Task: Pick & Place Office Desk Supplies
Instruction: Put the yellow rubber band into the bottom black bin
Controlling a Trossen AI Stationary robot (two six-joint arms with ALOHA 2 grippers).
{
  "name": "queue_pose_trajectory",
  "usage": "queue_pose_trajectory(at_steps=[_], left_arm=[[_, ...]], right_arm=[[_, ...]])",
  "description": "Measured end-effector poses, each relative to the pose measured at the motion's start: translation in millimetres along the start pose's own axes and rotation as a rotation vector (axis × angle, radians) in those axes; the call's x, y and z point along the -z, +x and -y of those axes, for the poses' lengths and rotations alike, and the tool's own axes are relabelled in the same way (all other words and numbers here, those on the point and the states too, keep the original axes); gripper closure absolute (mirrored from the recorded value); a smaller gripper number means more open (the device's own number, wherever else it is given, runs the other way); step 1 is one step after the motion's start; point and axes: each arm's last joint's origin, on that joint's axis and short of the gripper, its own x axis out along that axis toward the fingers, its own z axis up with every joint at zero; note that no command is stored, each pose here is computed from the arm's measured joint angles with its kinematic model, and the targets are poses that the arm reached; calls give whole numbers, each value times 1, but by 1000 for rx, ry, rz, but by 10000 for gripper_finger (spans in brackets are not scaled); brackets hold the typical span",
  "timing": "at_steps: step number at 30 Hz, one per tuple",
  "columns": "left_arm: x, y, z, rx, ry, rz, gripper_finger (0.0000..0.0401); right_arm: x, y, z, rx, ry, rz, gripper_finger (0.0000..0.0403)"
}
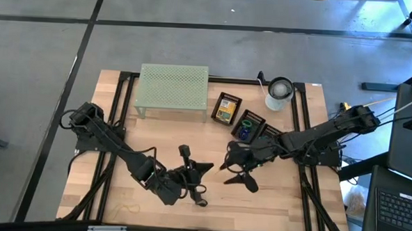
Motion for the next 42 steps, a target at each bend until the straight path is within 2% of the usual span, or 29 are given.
queue_pose_trajectory(at_steps=[4,7,22,30,42], left_arm=[[0,6,-4,-8,-1,-7,399],[0,9,-5,19,-10,-6,399],[-2,9,-4,42,-12,7,399],[-2,1,1,65,-8,17,399],[-2,6,-2,51,-11,11,399]], right_arm=[[-1,10,-1,-76,-44,28,134],[-2,14,-1,-88,-50,55,138],[-2,15,0,-86,-54,63,155],[3,15,5,-53,-38,2,163],[-6,15,2,-85,-52,95,163]])
